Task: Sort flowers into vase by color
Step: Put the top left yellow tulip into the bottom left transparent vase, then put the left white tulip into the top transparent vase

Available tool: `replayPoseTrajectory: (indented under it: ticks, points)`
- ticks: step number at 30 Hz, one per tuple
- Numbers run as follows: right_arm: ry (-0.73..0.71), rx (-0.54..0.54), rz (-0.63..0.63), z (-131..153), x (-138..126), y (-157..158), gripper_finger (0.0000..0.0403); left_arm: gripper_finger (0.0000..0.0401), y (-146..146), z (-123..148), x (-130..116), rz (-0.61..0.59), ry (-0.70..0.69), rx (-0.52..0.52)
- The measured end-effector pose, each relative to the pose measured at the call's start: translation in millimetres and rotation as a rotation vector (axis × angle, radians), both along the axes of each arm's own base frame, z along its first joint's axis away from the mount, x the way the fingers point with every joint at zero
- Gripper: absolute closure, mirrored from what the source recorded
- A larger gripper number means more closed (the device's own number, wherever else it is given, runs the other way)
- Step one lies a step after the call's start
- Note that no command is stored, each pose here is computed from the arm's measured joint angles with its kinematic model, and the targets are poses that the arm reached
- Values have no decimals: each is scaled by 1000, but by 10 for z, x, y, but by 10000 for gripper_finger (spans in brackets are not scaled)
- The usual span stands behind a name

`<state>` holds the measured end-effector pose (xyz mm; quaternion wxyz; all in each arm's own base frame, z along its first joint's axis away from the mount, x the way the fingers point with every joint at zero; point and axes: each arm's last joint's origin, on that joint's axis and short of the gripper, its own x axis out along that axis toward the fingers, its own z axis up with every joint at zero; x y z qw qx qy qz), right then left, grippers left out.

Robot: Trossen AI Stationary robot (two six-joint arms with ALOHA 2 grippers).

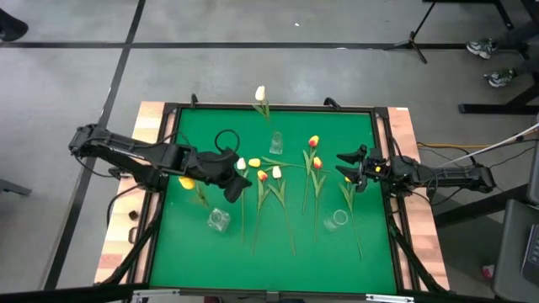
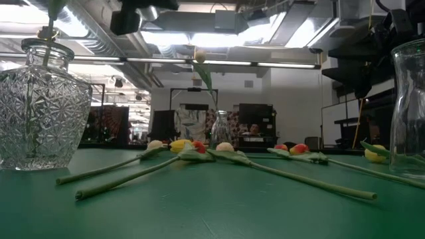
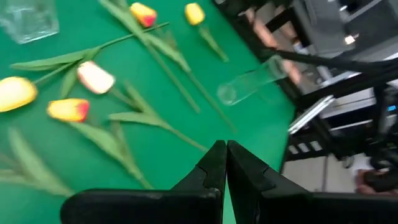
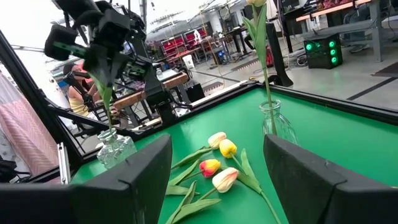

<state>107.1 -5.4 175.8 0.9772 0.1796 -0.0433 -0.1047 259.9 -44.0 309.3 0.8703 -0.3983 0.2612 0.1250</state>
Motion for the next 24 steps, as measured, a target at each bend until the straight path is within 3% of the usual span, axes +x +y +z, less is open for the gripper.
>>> replayPoseTrajectory:
  ticks: [5, 14, 18, 24]
  points:
    - [6, 0, 0, -5, 0, 0, 150, 392, 18, 65, 17, -6, -64, 44]
    - [26, 0, 1, -24, 1, 1, 150, 392, 473, 279, -183, 161, -90, 199]
    - [26, 0, 0, -24, 1, 0, 150, 392, 699, 240, -336, 361, 29, 283]
    - [26, 0, 0, -25, 1, 0, 150, 392, 941, -56, -507, 527, 361, 173]
